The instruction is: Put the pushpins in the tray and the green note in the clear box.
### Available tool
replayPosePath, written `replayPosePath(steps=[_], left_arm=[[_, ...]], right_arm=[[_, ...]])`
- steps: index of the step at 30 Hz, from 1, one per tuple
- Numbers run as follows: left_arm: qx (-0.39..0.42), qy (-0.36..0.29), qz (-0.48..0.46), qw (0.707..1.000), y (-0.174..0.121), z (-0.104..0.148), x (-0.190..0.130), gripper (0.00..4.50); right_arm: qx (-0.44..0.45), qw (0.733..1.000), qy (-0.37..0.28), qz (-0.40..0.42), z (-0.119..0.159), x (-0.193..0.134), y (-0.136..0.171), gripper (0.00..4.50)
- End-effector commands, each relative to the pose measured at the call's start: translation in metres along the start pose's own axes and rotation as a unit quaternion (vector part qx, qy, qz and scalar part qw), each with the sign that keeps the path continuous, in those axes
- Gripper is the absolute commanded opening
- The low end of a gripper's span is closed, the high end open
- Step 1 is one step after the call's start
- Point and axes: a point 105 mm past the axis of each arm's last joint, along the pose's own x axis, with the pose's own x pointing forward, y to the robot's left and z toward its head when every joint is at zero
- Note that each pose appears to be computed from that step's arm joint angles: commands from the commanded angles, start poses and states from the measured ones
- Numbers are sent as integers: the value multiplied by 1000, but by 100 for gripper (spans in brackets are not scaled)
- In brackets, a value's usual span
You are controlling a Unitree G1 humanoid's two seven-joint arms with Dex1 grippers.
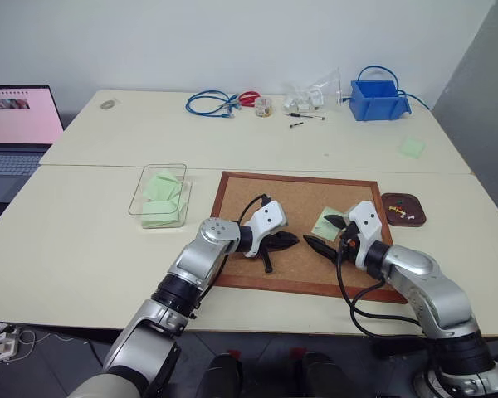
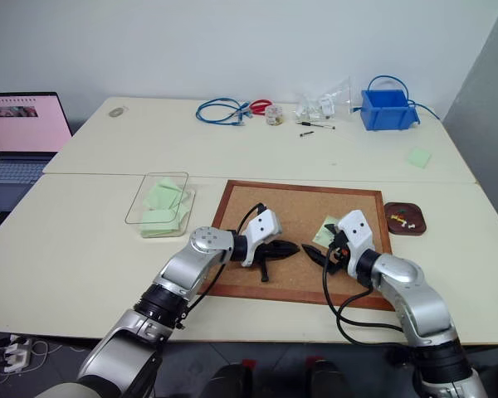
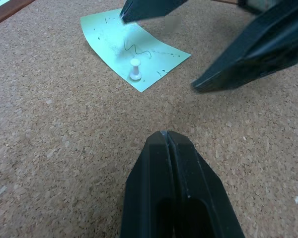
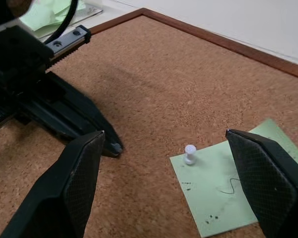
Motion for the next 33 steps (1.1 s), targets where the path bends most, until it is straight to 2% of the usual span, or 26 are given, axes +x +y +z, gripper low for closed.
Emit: replayPosePath(steps=[1,6,9,14,16,26,33], left_arm=[[-13,33,-9,999,-5,-18,3,0],[-14,32,-9,999,-6,-18,3,0],[-14,31,-10,999,-6,-18,4,0],[-14,30,-11,999,-7,-17,4,0],[-13,30,-11,999,-7,-17,4,0],[-14,28,-14,999,-9,-16,6,0],[-13,27,-15,999,-9,-15,6,0]], right_arm=[[-9,1000,-18,-1,9,5,-1,414],[-5,1000,-16,-5,5,6,-4,414],[-2,1000,-15,-7,2,8,-6,366],[-2,1000,-16,-6,1,10,-6,257],[-2,1000,-17,-7,1,9,-7,240],[-4,1000,-21,-14,2,10,-9,13],[-6,1000,-20,-14,2,9,-9,4]])
